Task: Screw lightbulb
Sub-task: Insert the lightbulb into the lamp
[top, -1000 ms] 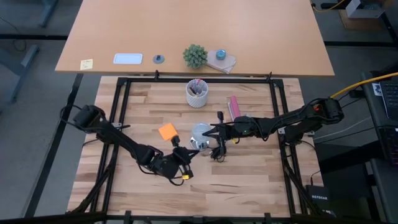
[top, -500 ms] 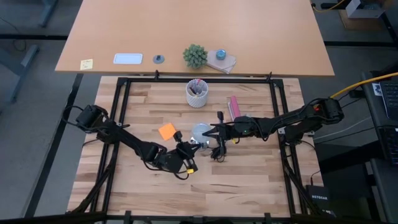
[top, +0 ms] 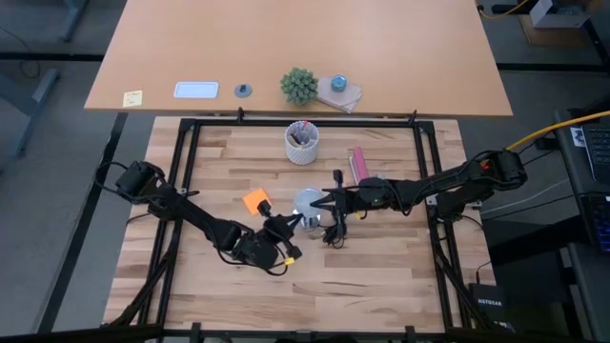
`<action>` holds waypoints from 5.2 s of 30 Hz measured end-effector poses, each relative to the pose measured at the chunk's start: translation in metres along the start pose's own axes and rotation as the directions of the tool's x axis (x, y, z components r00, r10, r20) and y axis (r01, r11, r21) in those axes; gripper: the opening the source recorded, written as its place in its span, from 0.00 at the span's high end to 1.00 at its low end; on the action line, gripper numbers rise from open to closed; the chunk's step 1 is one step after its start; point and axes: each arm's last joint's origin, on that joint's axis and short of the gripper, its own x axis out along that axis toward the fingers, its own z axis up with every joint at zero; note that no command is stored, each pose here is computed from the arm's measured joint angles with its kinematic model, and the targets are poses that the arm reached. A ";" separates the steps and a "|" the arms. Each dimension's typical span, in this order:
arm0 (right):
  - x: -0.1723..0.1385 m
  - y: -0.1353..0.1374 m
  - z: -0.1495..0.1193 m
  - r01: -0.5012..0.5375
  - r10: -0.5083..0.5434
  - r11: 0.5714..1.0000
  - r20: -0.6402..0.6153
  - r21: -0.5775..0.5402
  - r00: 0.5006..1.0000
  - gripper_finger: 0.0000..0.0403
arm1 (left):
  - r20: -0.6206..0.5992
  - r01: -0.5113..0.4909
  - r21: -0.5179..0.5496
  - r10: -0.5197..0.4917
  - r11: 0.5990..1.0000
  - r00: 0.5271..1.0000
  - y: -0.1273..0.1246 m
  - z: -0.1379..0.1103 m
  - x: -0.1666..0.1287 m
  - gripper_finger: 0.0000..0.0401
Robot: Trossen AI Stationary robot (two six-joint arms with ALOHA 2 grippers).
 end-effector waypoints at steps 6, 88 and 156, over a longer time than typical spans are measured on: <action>0.000 0.001 0.000 -0.018 0.018 1.000 0.003 0.000 1.000 0.98 | -0.015 -0.086 0.005 0.086 0.996 0.996 0.006 -0.007 0.000 1.00; 0.000 -0.001 0.003 0.019 -0.019 1.000 0.036 0.003 0.999 0.98 | -0.042 -0.090 0.002 0.090 0.996 0.995 0.017 0.000 0.004 1.00; -0.173 -0.070 0.064 0.386 -0.381 0.922 0.201 0.018 0.902 0.98 | -0.007 0.064 -0.029 -0.064 0.998 0.998 0.096 0.051 -0.065 1.00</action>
